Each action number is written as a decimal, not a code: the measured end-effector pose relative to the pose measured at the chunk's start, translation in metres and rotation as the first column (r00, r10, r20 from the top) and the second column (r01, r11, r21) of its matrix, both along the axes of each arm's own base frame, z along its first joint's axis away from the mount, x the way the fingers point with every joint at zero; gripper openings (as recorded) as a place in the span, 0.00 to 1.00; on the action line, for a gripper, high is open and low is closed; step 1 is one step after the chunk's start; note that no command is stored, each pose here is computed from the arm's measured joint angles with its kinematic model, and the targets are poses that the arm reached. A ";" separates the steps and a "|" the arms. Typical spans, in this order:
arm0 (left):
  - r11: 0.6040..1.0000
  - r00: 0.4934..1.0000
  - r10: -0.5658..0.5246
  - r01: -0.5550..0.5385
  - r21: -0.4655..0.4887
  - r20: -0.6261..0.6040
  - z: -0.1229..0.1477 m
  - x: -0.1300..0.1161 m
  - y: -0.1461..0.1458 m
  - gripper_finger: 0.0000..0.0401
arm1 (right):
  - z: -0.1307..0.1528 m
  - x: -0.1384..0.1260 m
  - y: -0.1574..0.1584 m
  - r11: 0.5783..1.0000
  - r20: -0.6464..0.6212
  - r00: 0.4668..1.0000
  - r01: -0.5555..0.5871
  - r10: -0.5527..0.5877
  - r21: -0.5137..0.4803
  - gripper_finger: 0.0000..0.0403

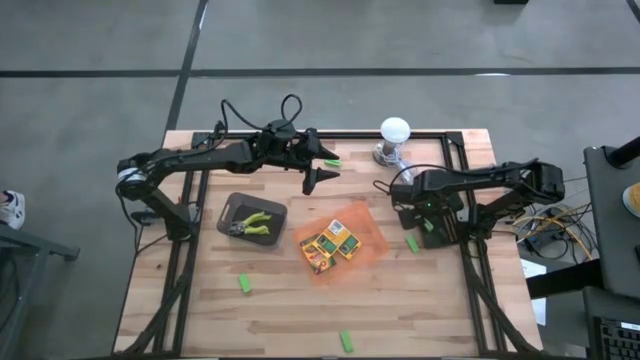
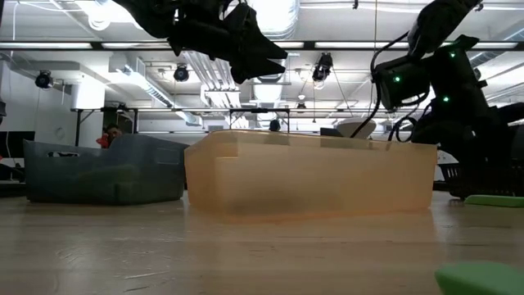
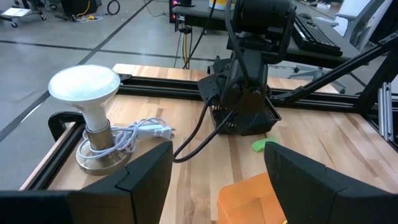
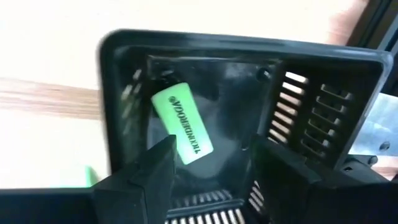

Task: Pick & Place School Supplies
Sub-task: Put the top green eraser into the black basket

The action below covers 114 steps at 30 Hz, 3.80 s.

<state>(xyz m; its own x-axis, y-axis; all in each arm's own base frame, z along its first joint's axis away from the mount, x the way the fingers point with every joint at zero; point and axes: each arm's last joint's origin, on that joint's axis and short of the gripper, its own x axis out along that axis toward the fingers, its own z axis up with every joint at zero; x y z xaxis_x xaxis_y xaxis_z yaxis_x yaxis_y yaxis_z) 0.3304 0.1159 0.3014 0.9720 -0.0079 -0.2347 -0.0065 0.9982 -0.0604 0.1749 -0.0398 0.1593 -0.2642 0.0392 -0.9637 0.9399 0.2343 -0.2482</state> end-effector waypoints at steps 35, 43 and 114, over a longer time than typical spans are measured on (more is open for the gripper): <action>0.964 0.963 0.264 -0.265 -0.009 -0.052 0.008 -0.014 0.012 0.65 | 0.126 0.084 -0.028 0.765 0.291 0.767 -0.370 0.572 -0.527 0.38; 0.917 0.905 0.388 -0.399 -0.031 -0.173 0.022 -0.064 0.038 0.65 | 0.121 0.113 -0.033 0.447 0.214 0.474 -0.461 0.854 -0.767 0.35; 0.943 0.929 0.332 -0.333 0.022 -0.163 0.035 -0.103 0.056 0.65 | 0.119 0.116 -0.088 0.260 0.240 0.138 -0.155 0.961 -0.953 0.31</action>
